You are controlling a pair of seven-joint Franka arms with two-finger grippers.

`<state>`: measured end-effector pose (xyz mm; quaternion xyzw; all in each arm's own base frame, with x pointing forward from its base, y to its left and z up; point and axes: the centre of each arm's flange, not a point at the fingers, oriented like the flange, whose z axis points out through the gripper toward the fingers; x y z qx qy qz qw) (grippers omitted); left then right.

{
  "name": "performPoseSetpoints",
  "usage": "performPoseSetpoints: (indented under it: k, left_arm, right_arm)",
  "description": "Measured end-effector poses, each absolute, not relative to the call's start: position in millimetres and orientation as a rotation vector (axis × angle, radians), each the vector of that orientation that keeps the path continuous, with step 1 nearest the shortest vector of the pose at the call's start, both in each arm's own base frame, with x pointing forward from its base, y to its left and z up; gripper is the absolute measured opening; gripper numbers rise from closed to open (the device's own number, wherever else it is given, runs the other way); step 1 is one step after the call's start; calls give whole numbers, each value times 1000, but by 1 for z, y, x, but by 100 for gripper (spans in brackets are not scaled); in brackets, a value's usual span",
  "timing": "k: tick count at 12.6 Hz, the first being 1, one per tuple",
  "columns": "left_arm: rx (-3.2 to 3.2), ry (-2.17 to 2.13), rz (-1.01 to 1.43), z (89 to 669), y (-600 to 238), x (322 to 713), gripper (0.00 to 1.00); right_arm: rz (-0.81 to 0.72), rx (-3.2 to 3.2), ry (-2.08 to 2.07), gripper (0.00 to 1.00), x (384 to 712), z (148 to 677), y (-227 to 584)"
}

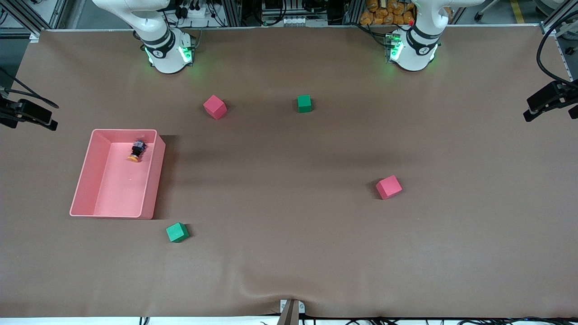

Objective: Place and upright button with both arms
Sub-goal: 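Reach the right gripper toward the yellow button in the pink tray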

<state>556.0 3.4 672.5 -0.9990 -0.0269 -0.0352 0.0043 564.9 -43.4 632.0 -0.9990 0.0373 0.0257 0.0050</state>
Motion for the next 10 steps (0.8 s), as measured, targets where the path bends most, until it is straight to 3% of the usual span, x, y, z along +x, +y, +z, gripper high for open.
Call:
performPoseSetpoints:
  k: [7, 10]
  left_arm:
    - [-3130, -87, -106, 671, 5, 556, 100]
    - [-3130, -87, -102, 670, 5, 557, 100]
  right_arm:
    - [121, -3126, 119, 100, 565, 620, -44]
    - [235, -3112, 172, 100, 562, 584, -63]
